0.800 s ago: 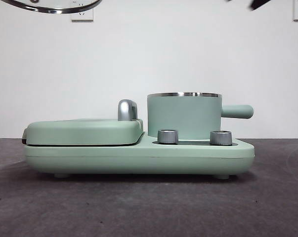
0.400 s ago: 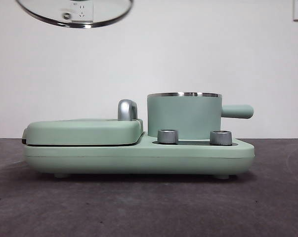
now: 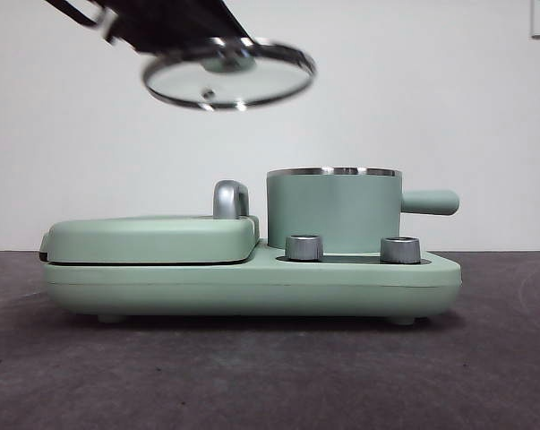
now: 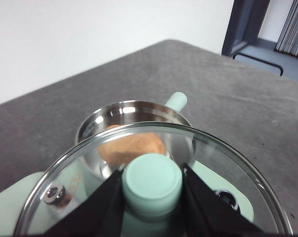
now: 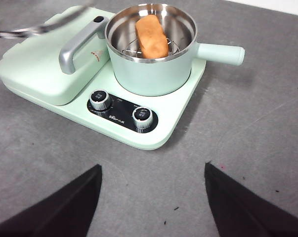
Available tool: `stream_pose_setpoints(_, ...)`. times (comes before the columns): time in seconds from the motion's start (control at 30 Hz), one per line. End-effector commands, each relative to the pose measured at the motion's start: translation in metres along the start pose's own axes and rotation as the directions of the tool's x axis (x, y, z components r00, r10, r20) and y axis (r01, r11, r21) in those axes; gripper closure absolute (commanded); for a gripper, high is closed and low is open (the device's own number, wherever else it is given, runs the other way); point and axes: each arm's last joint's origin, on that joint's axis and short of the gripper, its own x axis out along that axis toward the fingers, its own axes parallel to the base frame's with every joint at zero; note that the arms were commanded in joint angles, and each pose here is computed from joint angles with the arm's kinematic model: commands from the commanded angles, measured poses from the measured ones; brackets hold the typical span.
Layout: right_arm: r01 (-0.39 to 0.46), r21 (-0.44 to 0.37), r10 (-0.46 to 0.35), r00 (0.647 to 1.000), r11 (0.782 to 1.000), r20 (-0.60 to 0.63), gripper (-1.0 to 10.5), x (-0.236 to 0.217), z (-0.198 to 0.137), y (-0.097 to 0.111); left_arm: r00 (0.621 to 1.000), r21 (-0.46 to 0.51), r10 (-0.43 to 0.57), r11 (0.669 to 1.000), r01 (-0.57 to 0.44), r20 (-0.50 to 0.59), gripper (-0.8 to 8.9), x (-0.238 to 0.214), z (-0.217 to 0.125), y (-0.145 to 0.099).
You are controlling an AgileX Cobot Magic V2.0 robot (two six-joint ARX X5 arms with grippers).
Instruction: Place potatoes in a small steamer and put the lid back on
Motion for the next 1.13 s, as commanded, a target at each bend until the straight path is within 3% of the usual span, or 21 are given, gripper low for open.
stream_pose_setpoints(0.03, -0.003, 0.027, 0.003, 1.0, 1.0, 0.009, 6.2, -0.001, 0.002, 0.0, 0.997, 0.062, -0.023, 0.998, 0.018, 0.074, 8.0, 0.019, 0.023, 0.002)
stream_pose_setpoints(0.43, -0.004, 0.027, 0.003, 1.0, 1.0, 0.013, 6.2, 0.0, 0.002, 0.001, 0.996, 0.154, -0.055, 0.987, 0.042, 0.075, 8.0, 0.102, 0.047, 0.015)
stream_pose_setpoints(1.13, -0.003, 0.035, 0.002, 1.0, 0.999, 0.02, 6.2, 0.0, 0.003, 0.001, 0.997, 0.153, -0.073, 0.986, 0.071, 0.01, 8.0, 0.16, 0.001, 0.023)
